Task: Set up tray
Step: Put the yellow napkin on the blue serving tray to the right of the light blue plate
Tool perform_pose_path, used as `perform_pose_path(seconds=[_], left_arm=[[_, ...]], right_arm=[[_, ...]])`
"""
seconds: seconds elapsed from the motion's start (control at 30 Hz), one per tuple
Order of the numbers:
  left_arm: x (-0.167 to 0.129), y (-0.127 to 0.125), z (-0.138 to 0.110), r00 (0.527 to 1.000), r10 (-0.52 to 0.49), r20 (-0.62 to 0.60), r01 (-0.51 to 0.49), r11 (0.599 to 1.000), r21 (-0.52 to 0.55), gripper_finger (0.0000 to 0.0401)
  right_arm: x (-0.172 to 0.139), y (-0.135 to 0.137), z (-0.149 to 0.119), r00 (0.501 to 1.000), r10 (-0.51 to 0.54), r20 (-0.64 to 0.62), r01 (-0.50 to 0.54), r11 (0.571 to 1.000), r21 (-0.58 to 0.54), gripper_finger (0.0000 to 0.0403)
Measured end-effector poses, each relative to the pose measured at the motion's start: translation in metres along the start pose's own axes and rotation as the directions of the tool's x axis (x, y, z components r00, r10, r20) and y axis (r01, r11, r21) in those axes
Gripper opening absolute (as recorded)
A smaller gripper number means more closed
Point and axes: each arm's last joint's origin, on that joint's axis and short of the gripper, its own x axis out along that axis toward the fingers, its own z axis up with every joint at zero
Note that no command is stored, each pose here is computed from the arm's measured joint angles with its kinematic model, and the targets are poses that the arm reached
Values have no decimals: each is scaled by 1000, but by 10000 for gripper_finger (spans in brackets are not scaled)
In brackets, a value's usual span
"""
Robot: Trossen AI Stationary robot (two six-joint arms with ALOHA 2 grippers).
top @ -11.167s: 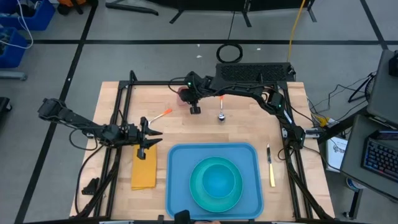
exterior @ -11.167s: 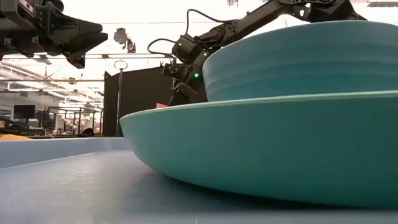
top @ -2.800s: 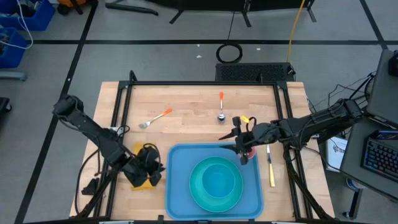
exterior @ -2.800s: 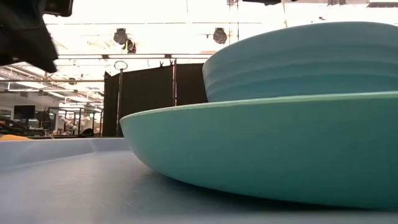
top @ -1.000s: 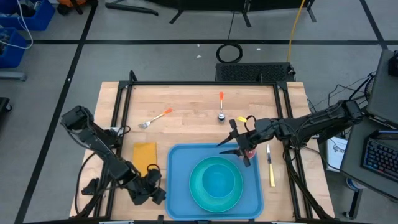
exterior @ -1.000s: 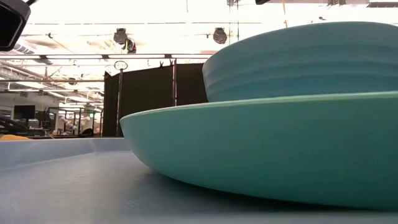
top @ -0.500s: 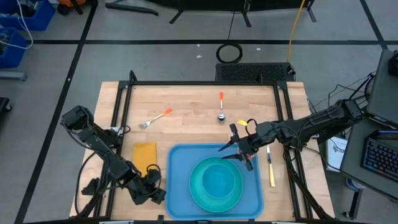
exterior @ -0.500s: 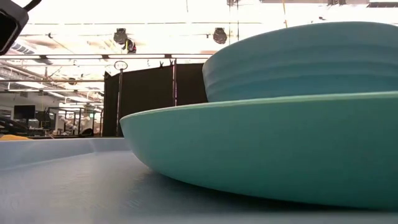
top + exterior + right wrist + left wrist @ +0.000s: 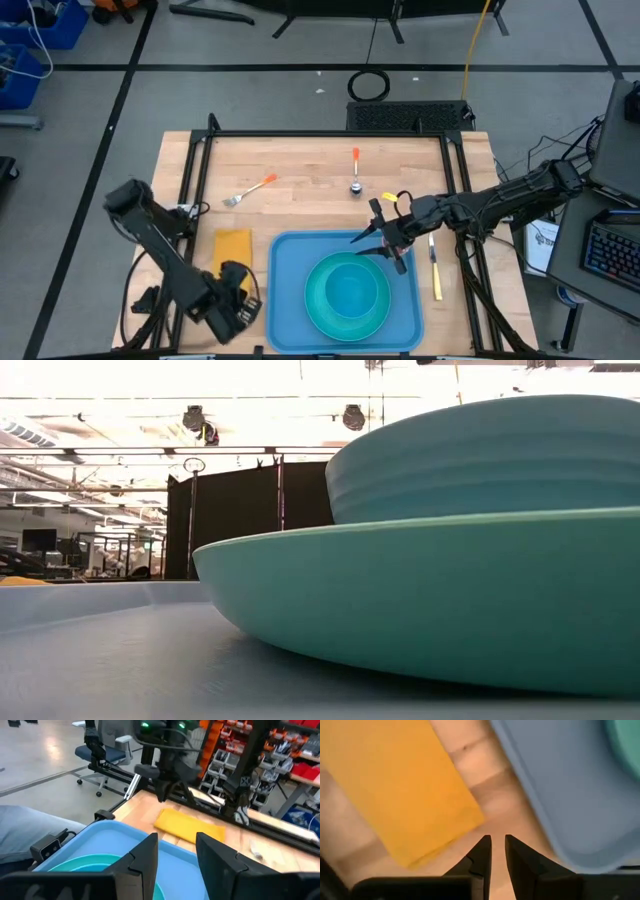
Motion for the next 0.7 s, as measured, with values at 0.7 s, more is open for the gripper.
perform_pose_path(seconds=[0.7], left_arm=[[50, -59, -45, 941, 303, 147, -323, 936, 136, 57]], right_arm=[[0, 0, 0, 1000, 0, -3, 0, 1000, 19, 125]])
